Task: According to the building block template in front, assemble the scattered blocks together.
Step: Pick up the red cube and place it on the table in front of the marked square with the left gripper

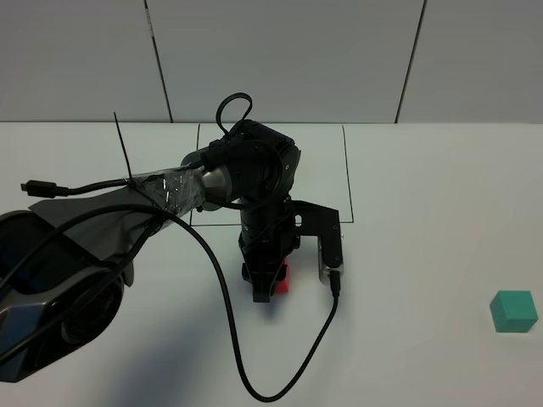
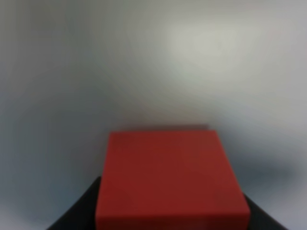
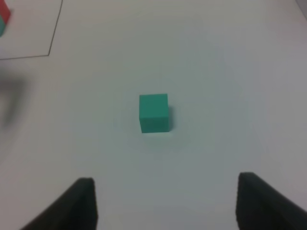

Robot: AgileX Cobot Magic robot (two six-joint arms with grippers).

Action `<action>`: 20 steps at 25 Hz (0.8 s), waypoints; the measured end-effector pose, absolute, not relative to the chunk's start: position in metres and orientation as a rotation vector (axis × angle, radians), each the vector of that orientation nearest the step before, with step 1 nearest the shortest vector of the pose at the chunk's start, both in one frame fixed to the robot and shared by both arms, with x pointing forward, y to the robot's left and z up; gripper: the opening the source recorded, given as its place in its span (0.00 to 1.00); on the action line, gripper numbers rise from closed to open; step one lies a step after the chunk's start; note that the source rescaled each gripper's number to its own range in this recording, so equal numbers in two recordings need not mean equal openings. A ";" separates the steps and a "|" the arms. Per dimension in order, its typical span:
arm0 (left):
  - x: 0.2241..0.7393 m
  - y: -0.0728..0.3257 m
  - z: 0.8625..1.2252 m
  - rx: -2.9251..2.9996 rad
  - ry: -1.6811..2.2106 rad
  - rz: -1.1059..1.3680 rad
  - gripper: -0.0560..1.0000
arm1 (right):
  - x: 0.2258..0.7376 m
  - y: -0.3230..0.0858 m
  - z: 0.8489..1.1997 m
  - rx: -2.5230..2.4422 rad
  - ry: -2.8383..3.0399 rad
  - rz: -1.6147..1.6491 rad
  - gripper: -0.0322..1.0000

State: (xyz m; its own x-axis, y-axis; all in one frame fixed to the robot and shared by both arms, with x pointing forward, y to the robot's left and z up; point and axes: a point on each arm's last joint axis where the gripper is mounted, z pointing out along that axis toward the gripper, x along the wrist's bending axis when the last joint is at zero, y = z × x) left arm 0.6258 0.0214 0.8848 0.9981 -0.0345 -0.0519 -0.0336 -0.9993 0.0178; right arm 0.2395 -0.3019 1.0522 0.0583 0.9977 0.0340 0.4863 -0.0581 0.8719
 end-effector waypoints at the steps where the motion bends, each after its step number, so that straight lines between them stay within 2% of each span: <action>1: 0.626 0.021 0.885 3.124 -0.053 -0.085 0.06 | 0.239 -0.302 1.052 1.635 1.512 0.923 0.57; 3: 0.625 0.022 0.884 3.127 -0.053 -0.092 0.16 | 0.239 -0.302 1.052 1.635 1.512 0.923 0.57; 6: 0.625 0.022 0.884 3.131 -0.053 -0.102 0.48 | 0.239 -0.302 1.052 1.635 1.512 0.923 0.57; 7: 0.625 0.022 0.884 3.132 -0.053 -0.104 0.62 | 0.239 -0.302 1.052 1.635 1.512 0.923 0.57; 9: 0.625 0.022 0.884 3.132 -0.053 -0.104 0.82 | 0.239 -0.302 1.052 1.635 1.512 0.923 0.57; 11: 0.625 0.022 0.884 3.132 -0.053 -0.104 0.94 | 0.239 -0.302 1.052 1.635 1.512 0.923 0.57; 14: 0.624 0.022 0.884 3.134 -0.050 -0.108 0.99 | 0.239 -0.302 1.052 1.635 1.512 0.923 0.57; 20: 0.624 0.022 0.893 3.126 0.068 -0.096 1.00 | 0.239 -0.302 1.052 1.635 1.512 0.923 0.57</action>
State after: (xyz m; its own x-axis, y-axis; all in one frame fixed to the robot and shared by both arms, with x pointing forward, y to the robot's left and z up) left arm 0.6238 0.0223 0.8930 0.9972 0.0431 -0.0619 0.0439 -0.9990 0.0120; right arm 0.2395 -0.3019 1.0522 0.0583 0.9977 0.0340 0.4863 -0.0581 0.8719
